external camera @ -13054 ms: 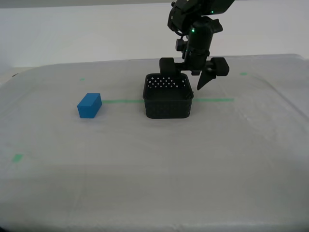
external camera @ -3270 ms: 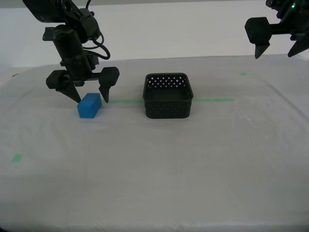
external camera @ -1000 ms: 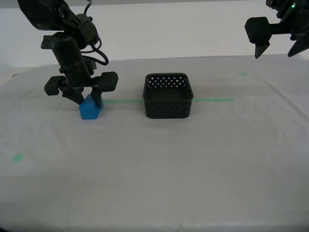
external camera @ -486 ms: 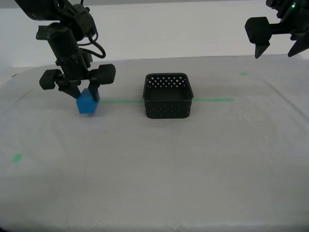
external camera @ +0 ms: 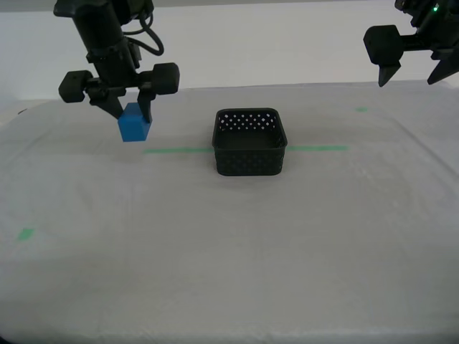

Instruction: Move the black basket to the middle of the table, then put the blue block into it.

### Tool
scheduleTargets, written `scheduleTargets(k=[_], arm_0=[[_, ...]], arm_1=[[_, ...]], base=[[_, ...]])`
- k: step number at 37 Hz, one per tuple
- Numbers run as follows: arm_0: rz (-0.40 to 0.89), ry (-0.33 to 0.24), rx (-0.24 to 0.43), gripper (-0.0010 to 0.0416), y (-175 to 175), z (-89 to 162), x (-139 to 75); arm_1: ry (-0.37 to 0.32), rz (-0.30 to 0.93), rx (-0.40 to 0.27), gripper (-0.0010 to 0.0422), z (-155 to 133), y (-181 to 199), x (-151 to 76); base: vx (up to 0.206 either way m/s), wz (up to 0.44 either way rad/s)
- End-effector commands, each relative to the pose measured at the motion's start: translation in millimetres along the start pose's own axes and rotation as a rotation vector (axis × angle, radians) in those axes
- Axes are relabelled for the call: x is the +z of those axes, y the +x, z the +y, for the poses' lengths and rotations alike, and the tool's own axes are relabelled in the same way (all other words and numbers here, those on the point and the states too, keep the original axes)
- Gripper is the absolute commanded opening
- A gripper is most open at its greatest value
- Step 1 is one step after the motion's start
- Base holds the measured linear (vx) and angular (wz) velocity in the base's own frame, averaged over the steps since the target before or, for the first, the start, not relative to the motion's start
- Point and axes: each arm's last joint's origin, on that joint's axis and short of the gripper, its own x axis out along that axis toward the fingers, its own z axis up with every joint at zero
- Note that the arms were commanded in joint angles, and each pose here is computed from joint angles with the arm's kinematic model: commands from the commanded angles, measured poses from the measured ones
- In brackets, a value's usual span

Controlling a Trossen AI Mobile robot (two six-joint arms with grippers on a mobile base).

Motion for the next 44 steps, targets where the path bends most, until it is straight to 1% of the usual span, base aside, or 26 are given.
scheduleTargets(k=[1,4,9,17,19,21,24,28,33,41,44], arm_0=[[-0.001,-0.001,-0.001,0.0399,-0.1,0.1,0.1],[-0.001,-0.001,-0.001,0.0399,-0.1,0.1,0.1],[-0.001,-0.001,-0.001,0.0399,-0.1,0.1,0.2],[-0.001,-0.001,-0.001,0.0399,-0.1,0.1,0.1],[-0.001,-0.001,-0.001,0.0398,-0.1,0.1,0.2],[-0.001,-0.001,-0.001,0.0399,-0.1,0.1,0.1],[-0.002,0.0,-0.001,0.0398,-0.1,0.1,0.3],[-0.002,0.0,-0.001,0.0398,-0.1,0.1,0.3],[-0.002,-0.001,-0.001,0.0399,-0.1,0.1,0.2],[-0.004,0.0,0.0,0.0398,-0.1,0.1,0.4],[-0.003,0.0,-0.001,0.0399,-0.1,0.1,0.4]], arm_1=[[-0.005,-0.027,-0.002,0.0,-12.0,-6.4,2.3],[-0.002,-0.049,-0.001,0.0,-22.2,-10.3,4.0],[-0.003,-0.083,-0.017,0.0,-38.2,-16.6,5.3],[0.0,-0.128,-0.031,0.0,-55.1,-24.7,6.8],[-0.002,-0.127,-0.033,0.0,-58.3,-22.9,8.5],[0.008,-0.128,-0.041,0.0,-62.4,-23.9,9.1],[0.023,-0.103,-0.048,0.0,-68.4,-15.8,12.8],[0.065,-0.076,-0.044,0.0,-79.5,-8.6,18.5],[0.091,-0.078,-0.055,0.0,-96.4,-3.4,23.9],[0.087,-0.092,-0.085,0.0,-122.0,0.0,28.8],[0.098,-0.092,-0.092,0.0,-131.4,1.9,29.1]], base=[[0.0,0.0],[0.0,0.0],[0.0,0.0],[0.0,0.0],[0.0,0.0],[0.0,0.0],[0.0,0.0],[0.0,0.0],[0.0,0.0],[0.0,0.0],[0.0,0.0]])
